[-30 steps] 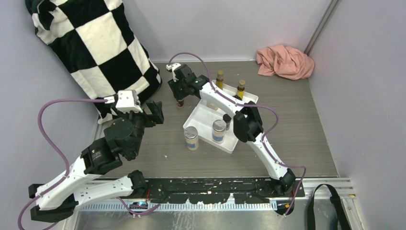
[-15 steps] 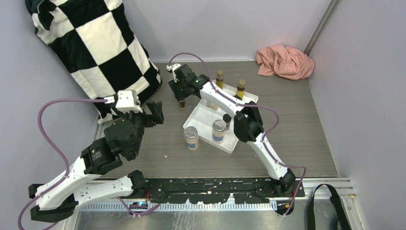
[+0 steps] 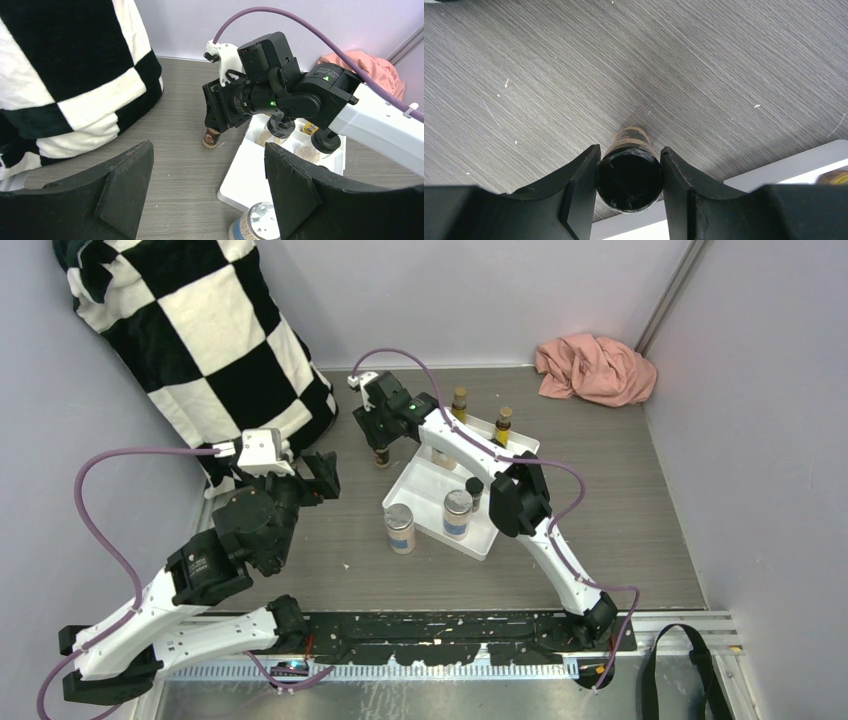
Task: Organize the condiment bottles
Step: Pick up the bottle from the center of the board.
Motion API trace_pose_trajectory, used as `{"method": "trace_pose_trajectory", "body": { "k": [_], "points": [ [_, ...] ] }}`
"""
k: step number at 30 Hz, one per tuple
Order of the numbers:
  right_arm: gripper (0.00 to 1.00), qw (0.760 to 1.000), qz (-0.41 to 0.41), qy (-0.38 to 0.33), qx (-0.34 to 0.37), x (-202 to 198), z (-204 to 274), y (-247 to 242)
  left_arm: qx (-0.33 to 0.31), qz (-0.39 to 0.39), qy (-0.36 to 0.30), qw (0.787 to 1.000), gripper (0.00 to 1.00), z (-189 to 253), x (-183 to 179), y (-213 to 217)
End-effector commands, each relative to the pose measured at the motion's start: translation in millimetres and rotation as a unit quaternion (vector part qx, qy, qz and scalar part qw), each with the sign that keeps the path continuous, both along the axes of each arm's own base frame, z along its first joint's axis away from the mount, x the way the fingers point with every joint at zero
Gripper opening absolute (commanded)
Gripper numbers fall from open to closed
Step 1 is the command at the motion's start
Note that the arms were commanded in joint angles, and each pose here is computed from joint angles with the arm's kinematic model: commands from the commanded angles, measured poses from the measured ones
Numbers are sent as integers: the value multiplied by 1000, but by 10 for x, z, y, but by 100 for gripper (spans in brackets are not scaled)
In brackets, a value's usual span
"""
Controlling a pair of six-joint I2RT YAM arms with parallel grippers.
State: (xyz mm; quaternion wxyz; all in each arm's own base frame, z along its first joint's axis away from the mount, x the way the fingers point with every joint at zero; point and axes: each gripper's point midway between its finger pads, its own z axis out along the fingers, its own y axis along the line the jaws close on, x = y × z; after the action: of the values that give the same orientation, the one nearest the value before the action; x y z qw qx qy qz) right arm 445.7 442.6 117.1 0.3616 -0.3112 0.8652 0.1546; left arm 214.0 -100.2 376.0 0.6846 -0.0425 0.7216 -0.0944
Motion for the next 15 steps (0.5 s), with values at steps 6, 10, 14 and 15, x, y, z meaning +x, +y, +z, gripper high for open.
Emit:
{"method": "trace_pose_trajectory", "body": {
  "k": [6,10,14,15],
  "points": [
    [1,998,4,-51,35,-1,712,-21,-30,5,-10,999,82,123,-19,55],
    [22,998,4,-52,35,-20,670,-25,-30,5,-10,999,82,129,-21,59],
    [42,998,3,-51,33,-30,639,-39,-31,5,-10,999,82,127,-24,62],
    [45,998,3,-50,32,-34,624,-42,-31,4,-10,999,82,125,-24,60]
  ]
}}
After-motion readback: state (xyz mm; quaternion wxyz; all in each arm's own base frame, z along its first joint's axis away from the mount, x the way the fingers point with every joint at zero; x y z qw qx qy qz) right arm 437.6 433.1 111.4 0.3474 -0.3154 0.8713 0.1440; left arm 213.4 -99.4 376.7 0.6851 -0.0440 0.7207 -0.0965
